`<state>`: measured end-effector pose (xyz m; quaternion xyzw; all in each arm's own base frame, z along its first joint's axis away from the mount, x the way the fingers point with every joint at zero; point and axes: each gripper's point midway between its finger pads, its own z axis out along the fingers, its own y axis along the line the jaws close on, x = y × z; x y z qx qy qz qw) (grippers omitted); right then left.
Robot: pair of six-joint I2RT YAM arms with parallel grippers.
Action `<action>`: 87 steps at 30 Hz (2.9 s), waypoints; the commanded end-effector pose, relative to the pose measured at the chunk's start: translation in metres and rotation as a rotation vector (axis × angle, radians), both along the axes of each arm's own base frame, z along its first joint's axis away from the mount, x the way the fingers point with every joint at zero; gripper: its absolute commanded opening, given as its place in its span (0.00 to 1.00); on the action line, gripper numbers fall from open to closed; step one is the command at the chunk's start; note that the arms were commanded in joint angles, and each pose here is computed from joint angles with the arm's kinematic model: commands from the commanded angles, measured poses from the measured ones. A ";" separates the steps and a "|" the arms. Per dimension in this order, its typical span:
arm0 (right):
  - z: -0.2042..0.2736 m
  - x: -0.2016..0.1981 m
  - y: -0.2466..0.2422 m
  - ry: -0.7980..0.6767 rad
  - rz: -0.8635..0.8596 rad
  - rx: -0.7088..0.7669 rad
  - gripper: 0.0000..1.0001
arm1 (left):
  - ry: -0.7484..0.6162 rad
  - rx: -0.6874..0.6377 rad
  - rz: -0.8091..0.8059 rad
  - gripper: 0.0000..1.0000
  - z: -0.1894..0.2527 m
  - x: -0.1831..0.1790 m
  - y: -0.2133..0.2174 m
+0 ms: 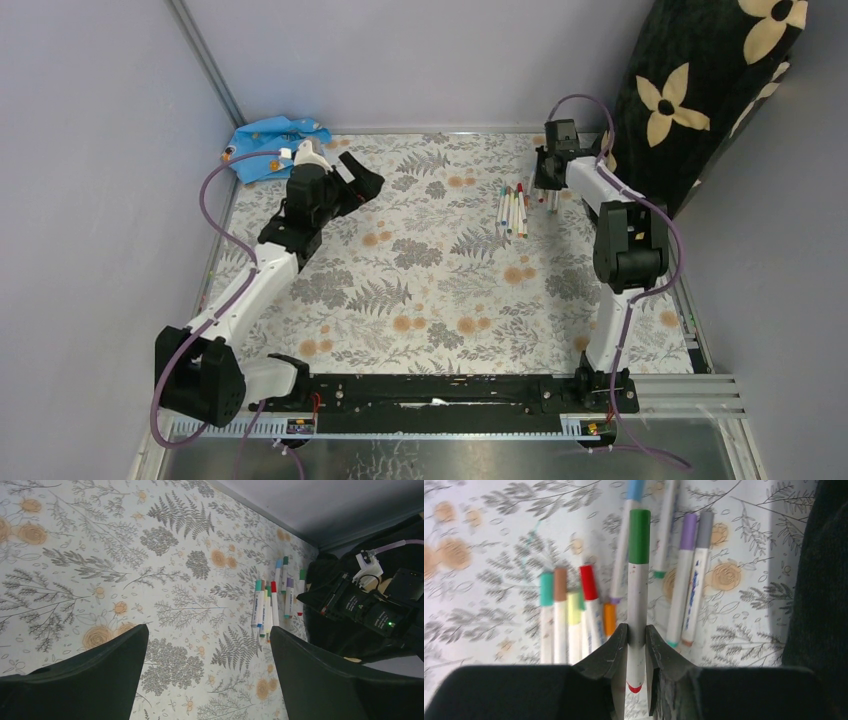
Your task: Open the pen caps
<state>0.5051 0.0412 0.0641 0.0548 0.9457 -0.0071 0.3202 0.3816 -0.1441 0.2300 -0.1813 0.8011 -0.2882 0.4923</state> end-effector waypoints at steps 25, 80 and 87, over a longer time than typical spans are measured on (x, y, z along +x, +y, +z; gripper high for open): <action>0.114 -0.201 0.286 -0.130 0.768 0.373 0.00 | 0.060 -0.319 -0.301 0.98 -0.002 -0.008 -0.078; 0.113 -0.199 0.330 -0.180 0.779 0.381 0.00 | 0.187 -0.319 -0.251 0.45 -0.042 -0.025 -0.072; 0.112 -0.202 0.329 -0.175 0.780 0.382 0.00 | 0.175 -0.305 -0.239 0.38 -0.038 -0.025 -0.069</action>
